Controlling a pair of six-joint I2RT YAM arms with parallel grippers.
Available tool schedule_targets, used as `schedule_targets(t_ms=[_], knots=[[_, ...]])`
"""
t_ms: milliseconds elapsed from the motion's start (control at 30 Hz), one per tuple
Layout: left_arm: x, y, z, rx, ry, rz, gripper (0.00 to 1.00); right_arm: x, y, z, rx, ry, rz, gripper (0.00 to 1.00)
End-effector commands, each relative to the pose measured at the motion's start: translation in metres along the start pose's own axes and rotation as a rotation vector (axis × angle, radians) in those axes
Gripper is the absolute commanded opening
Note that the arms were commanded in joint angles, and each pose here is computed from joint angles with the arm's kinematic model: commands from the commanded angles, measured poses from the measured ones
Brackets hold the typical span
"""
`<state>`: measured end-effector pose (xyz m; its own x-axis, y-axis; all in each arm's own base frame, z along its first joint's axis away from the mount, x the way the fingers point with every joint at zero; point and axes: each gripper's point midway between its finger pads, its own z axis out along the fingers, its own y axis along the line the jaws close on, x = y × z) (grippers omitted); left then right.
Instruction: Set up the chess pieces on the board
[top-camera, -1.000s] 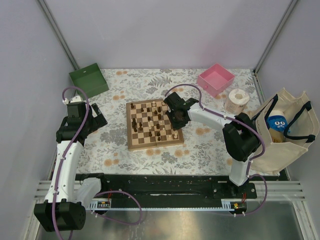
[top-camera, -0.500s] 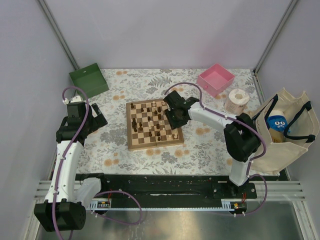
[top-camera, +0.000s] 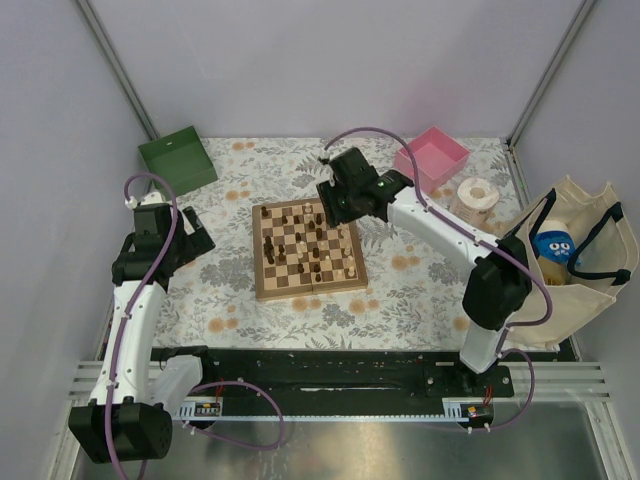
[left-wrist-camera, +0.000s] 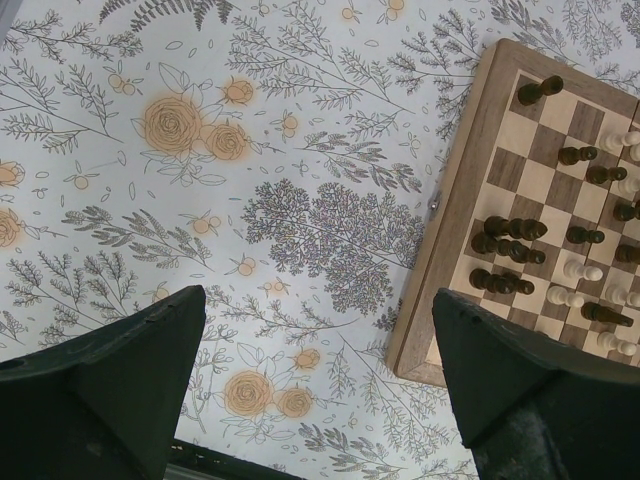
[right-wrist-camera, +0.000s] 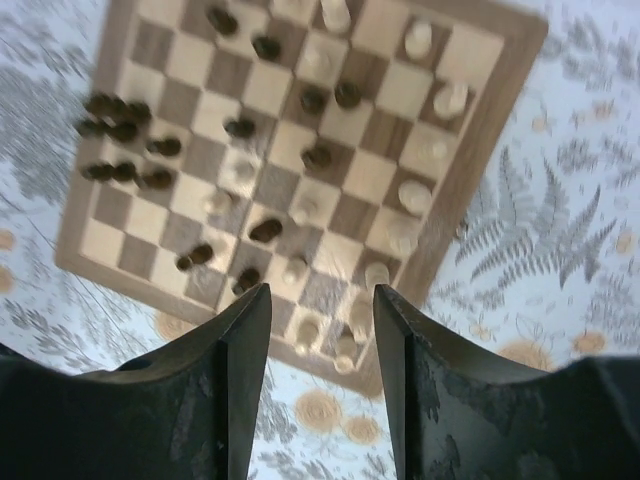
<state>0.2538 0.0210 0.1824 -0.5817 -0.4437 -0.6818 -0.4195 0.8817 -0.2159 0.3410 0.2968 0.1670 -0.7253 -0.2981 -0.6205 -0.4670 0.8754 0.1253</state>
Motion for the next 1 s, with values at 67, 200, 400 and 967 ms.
schedule_targets(t_ms=[67, 200, 400, 967], knots=[[-0.01, -0.004, 0.001, 0.025, -0.038, 0.005, 0.99, -0.063, 0.017, 0.022, -0.034, -0.07, -0.023, 0.54], [-0.008, -0.005, 0.002, 0.026, -0.029, 0.005, 0.99, -0.083, 0.02, 0.049, -0.024, -0.074, -0.027, 0.54], [-0.01, -0.005, 0.003, 0.031, -0.028, 0.002, 0.99, -0.095, 0.022, 0.085, -0.004, -0.057, -0.032, 0.54], [-0.011, -0.005, 0.004, 0.045, -0.026, -0.01, 0.99, -0.087, 0.002, 0.148, 0.025, -0.034, -0.004, 0.49]])
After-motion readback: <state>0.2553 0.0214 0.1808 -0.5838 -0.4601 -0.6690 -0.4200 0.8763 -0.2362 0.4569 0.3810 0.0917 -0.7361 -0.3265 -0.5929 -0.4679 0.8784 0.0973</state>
